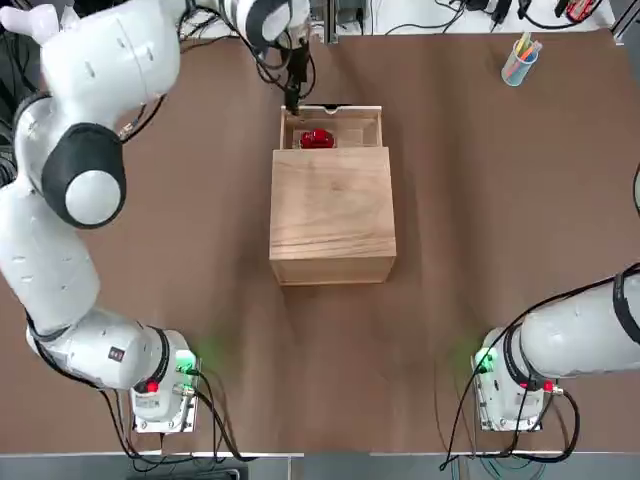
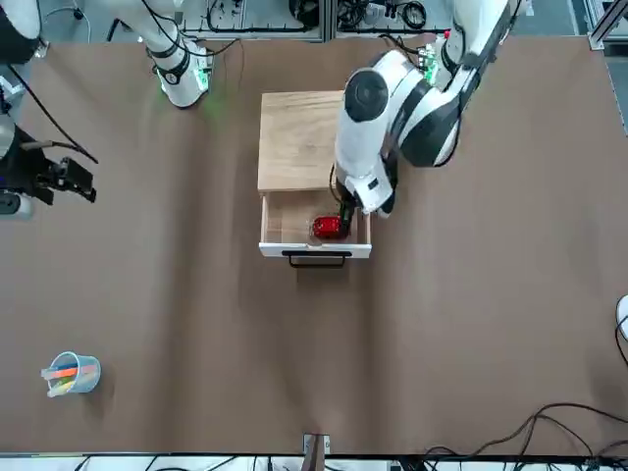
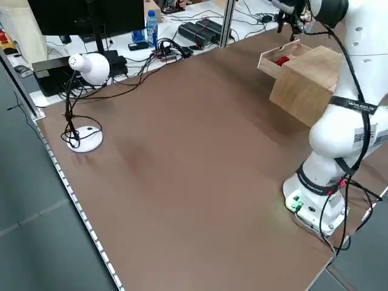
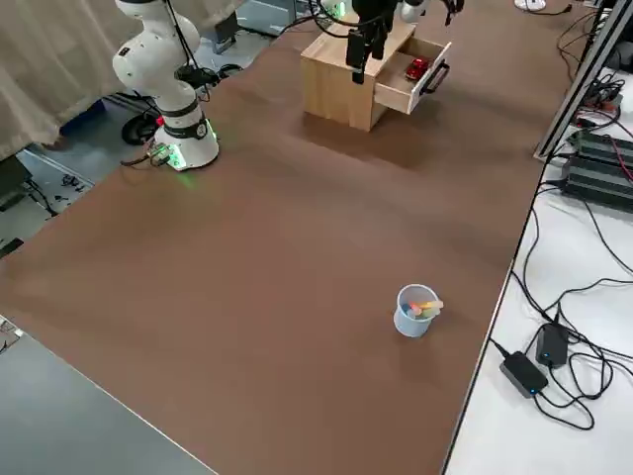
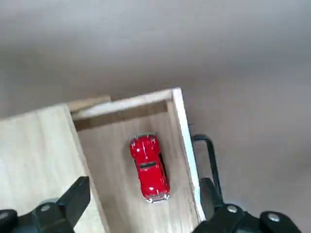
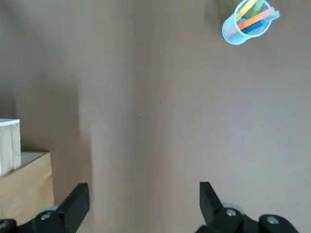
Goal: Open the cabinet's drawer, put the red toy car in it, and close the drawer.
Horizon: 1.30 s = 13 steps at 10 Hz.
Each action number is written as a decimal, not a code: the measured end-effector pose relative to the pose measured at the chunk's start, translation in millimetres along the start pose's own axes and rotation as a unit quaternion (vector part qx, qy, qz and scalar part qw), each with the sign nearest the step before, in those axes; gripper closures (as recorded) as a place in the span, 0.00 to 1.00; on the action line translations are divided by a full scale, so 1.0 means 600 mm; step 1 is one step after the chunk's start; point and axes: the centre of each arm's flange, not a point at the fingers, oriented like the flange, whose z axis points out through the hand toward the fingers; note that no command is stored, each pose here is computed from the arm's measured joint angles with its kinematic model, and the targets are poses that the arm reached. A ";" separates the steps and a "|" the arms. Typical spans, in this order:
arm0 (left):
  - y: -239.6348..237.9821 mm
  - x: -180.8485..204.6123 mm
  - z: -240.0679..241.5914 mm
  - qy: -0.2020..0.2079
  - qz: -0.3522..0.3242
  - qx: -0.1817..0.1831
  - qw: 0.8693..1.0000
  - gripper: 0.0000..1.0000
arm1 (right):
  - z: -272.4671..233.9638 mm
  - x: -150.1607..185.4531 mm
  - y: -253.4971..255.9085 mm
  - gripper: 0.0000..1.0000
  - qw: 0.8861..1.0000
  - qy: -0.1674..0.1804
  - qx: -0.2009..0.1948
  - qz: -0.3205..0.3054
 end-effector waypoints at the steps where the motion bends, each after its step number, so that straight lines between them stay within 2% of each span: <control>1: 0.003 0.036 -0.027 0.007 0.023 -0.005 1.000 0.00 | 0.008 0.003 -0.023 0.00 1.000 -0.004 0.000 -0.011; 4: 0.014 0.162 -0.100 0.024 0.095 -0.026 0.995 0.00 | 0.073 0.032 -0.129 0.00 0.999 -0.016 0.002 -0.041; 8: -0.001 0.306 -0.166 0.021 0.216 -0.041 0.975 0.00 | 0.224 0.073 -0.303 0.00 0.999 -0.038 0.012 0.007; 11: -0.046 0.438 -0.216 0.023 0.319 -0.049 0.946 0.00 | 0.321 0.094 -0.394 0.01 0.991 -0.064 0.108 0.039; 13: -0.073 0.490 -0.232 0.031 0.391 -0.050 0.918 0.00 | 0.354 0.098 -0.417 0.15 0.985 -0.082 0.138 0.059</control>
